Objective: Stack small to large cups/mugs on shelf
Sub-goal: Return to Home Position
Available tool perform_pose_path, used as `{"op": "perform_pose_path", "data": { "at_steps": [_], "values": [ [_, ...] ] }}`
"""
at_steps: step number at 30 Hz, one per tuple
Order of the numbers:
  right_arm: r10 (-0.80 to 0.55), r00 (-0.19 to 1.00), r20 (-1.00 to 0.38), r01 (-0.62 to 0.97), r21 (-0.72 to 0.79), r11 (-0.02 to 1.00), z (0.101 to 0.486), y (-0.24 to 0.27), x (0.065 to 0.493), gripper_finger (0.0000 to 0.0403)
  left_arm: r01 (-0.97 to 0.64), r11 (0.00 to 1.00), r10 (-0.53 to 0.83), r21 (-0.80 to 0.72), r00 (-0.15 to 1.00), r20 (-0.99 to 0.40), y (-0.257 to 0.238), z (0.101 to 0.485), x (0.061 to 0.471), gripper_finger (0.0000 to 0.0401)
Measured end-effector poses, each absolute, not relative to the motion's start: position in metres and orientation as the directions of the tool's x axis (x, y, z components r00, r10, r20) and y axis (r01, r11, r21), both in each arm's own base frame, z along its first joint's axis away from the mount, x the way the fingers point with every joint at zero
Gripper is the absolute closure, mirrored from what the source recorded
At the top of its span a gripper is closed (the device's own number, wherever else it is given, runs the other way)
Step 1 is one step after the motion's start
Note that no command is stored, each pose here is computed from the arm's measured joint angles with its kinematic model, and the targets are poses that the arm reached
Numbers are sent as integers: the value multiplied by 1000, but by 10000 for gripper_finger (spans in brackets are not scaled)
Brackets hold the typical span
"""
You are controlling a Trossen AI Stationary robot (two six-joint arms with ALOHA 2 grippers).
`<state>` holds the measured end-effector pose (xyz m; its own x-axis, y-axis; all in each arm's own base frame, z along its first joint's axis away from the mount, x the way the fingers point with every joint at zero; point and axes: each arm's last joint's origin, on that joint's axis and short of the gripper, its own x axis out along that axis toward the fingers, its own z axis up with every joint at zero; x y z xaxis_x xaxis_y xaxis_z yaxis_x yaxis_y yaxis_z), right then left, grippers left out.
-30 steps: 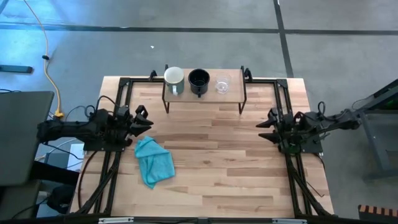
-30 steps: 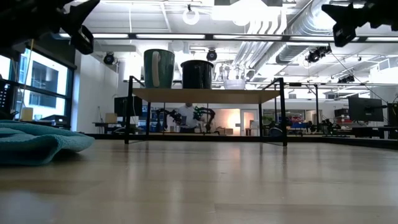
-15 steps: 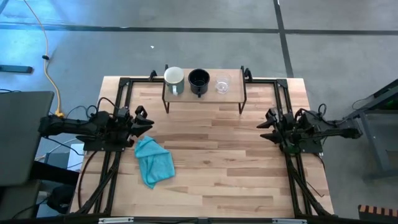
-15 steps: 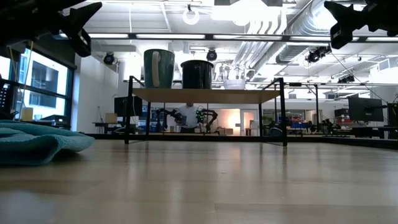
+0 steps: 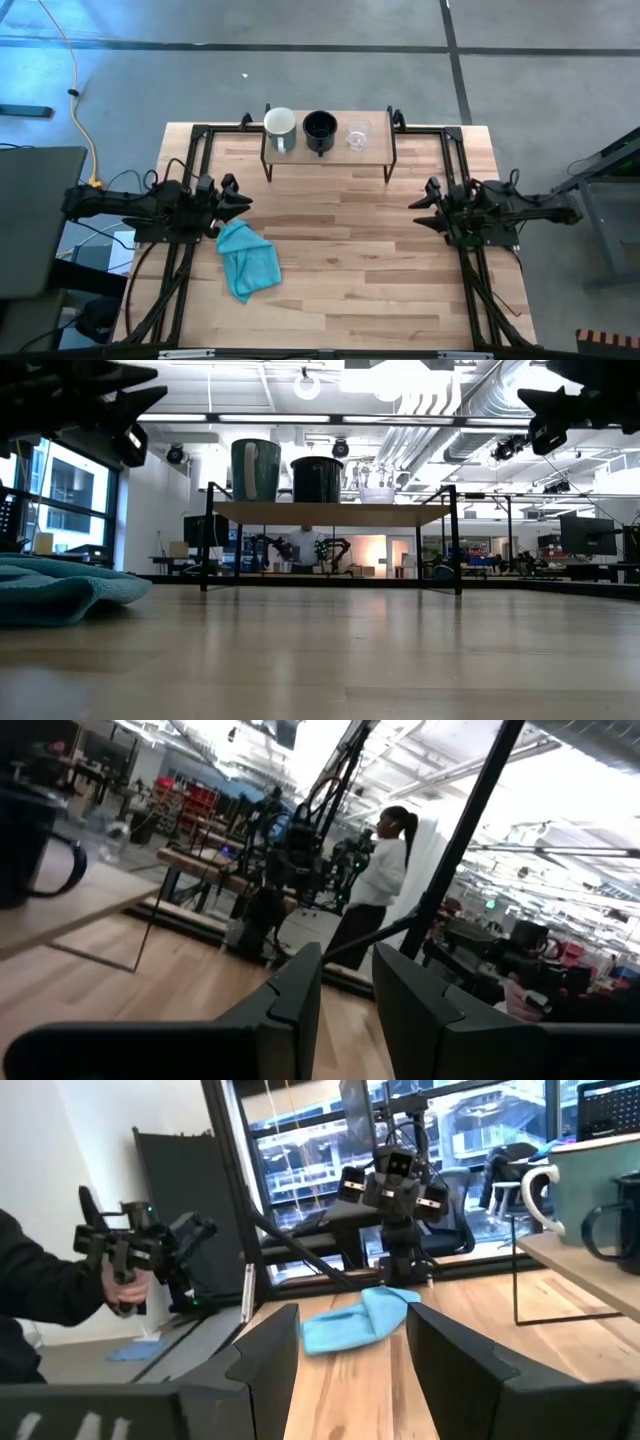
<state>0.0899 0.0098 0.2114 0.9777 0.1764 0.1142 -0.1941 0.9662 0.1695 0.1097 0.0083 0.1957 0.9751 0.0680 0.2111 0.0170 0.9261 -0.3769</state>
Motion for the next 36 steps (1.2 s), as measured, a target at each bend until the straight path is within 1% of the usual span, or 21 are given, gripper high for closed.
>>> {"op": "perform_pose_path", "data": {
  "at_steps": [4,8,14,19,24,27,32,36],
  "values": [
    [172,976,137,-195,185,963,204,10,91,224,14,914,69,-406,980,189,8,187,110,318],
    [149,975,164,-176,167,970,201,9,90,224,13,914,71,-406,979,190,8,187,110,318],
    [119,983,139,-144,187,972,190,6,93,224,-23,906,89,-423,986,138,9,182,111,318],
    [102,985,138,-127,188,974,185,4,95,224,-25,903,89,-428,988,130,9,181,111,318],
    [118,985,127,-143,211,967,178,4,96,224,-28,901,89,-433,989,121,9,180,111,318],
    [121,986,119,-142,192,971,177,5,96,224,-41,897,91,-439,991,93,9,178,111,318],
    [98,993,63,-109,196,975,172,4,97,224,-123,877,149,-464,989,20,11,171,111,318],
    [84,995,56,-94,196,976,171,3,97,224,-146,874,176,-463,984,23,12,171,111,318]
  ]
}}
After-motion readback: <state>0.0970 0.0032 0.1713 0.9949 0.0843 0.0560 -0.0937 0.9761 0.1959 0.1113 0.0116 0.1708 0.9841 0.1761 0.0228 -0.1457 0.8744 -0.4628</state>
